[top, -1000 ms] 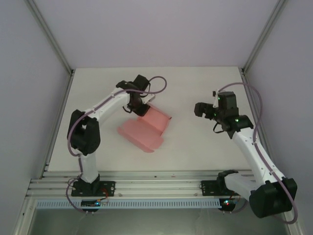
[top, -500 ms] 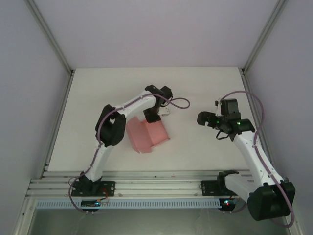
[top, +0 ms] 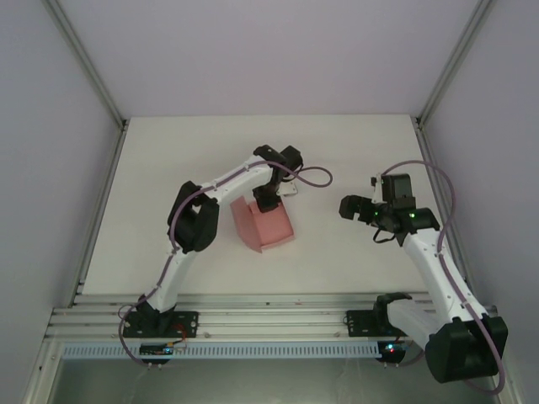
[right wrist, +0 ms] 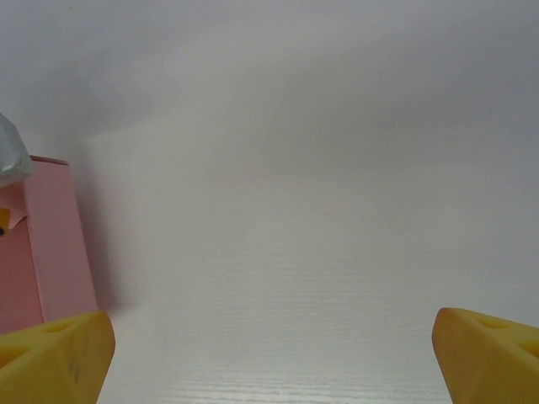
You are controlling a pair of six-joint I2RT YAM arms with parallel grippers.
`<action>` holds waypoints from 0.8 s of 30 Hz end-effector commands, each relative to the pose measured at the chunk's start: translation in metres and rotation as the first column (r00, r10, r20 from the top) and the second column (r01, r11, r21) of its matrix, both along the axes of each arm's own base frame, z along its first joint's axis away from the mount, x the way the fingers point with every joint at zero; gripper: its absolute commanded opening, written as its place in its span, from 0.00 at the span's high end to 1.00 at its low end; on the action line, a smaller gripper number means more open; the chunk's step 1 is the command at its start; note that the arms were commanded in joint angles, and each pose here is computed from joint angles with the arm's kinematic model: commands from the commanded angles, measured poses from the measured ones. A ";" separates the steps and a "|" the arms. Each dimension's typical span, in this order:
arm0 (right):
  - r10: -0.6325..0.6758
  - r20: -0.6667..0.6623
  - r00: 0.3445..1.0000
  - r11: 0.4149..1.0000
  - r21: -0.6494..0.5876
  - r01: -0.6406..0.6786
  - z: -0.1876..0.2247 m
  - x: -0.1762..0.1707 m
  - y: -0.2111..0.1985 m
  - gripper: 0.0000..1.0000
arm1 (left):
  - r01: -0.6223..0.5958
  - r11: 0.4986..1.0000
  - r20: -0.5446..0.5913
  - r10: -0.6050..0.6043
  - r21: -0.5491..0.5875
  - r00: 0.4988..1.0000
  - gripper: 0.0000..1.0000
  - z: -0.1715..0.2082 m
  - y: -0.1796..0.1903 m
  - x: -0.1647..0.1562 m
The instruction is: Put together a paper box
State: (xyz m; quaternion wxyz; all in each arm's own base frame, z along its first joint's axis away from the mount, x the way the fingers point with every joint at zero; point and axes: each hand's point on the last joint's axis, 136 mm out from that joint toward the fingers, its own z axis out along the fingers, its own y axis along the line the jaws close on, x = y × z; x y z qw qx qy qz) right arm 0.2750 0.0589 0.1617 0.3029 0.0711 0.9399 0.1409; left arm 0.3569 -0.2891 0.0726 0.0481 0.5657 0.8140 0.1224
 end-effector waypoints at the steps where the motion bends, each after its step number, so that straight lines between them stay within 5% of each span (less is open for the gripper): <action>1: 0.008 -0.003 1.000 1.000 0.017 -0.008 -0.001 -0.004 0.001 0.01 | 0.011 0.998 0.005 -0.011 -0.065 1.000 0.55 0.017 -0.005 0.000; 18: 0.037 -0.050 0.998 0.998 0.053 -0.035 -0.015 -0.004 0.009 0.01 | -0.060 0.978 -0.247 0.008 -0.202 0.969 0.57 -0.025 -0.009 -0.009; 21: 0.045 -0.058 0.997 0.997 0.063 -0.041 -0.016 -0.003 0.011 0.01 | -0.085 0.977 -0.242 0.036 -0.195 0.970 0.69 -0.034 -0.006 -0.001; 24: 0.043 -0.050 0.998 0.997 0.062 -0.040 -0.015 -0.001 0.011 0.01 | -0.131 0.967 -0.210 0.084 -0.220 0.974 0.98 -0.031 -0.009 0.011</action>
